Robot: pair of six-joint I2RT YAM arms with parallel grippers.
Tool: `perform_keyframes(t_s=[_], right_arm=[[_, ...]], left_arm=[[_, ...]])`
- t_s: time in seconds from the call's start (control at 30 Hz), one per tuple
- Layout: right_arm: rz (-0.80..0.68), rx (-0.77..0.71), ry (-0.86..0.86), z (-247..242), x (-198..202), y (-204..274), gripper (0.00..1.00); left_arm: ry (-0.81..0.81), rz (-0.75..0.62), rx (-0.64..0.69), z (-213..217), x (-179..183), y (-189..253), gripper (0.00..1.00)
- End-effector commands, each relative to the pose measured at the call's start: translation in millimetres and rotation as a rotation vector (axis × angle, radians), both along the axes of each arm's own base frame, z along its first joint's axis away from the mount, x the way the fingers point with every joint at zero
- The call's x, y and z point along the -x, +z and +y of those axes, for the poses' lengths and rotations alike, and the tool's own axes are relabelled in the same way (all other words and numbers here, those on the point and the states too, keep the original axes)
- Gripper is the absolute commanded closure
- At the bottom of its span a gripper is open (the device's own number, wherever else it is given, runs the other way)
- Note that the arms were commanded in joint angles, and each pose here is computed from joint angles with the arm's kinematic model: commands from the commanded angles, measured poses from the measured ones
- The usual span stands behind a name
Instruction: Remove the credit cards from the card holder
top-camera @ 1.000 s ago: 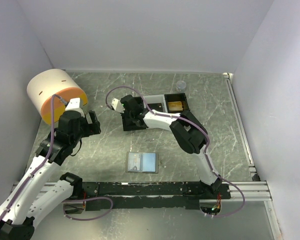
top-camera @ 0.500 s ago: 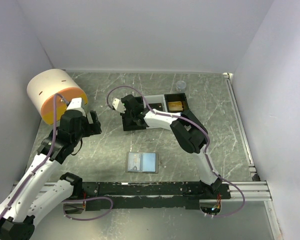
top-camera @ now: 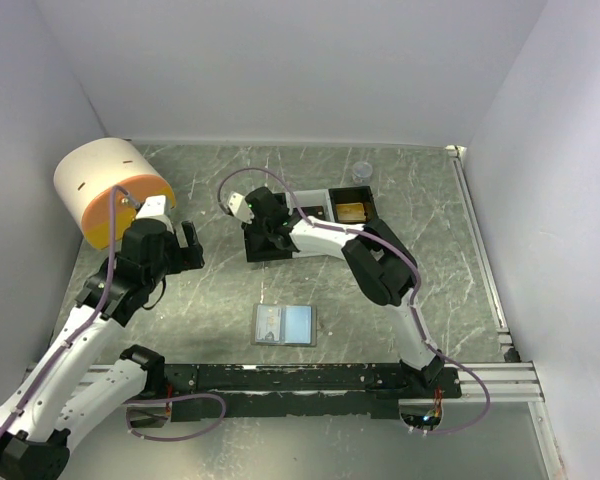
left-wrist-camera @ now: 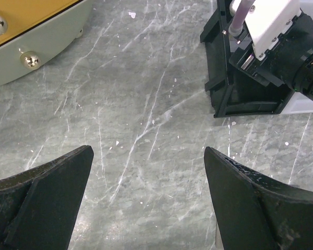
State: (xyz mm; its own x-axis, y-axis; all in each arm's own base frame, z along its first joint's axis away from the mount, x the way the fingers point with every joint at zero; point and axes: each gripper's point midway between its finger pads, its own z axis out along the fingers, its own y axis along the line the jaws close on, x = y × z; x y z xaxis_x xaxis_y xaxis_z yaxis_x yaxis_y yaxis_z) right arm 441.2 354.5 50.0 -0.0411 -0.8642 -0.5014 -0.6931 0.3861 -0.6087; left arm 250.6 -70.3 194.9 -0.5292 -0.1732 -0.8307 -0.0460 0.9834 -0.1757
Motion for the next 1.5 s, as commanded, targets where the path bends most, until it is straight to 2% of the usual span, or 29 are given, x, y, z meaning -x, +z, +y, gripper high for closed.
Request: perform_keyframes(t_s=[0.0,0.13,0.3,0.43,0.73,0.9,1.0,1.1,1.47], right_arm=[[-0.045,-0.090,-0.029,5,-6,33,0.54],[-0.042,-0.224,-0.045,13,-3,61,0.53],[-0.069,-0.512,-0.085,15,15,131,0.52],[-0.001,-0.737,-0.186,1,41,156,0.50],[0.276,-1.005,-0.490,-51,112,131,0.49],[0.472,-1.149,-0.593,-63,154,117,0.49],[0.634,-1.218,-0.514,-53,188,124,0.50],[0.710,-1.316,-0.467,-50,207,122,0.52],[0.885,-1.301,-0.575,-46,239,81,0.56]], left_arm=[[-0.016,-0.019,0.002,-2,-5,4,0.00],[-0.019,-0.009,-0.003,-3,-6,2,0.00],[-0.024,-0.003,-0.005,-4,-6,0,0.00],[-0.019,-0.008,-0.008,-3,-7,1,0.00],[0.009,0.001,-0.039,3,-11,-4,0.00],[0.014,0.012,-0.050,4,-12,-5,0.00],[-0.004,0.006,-0.045,1,-13,-5,0.00],[-0.042,0.011,-0.025,-5,-11,-4,0.01],[-0.187,0.003,0.058,-34,-7,-5,0.04]])
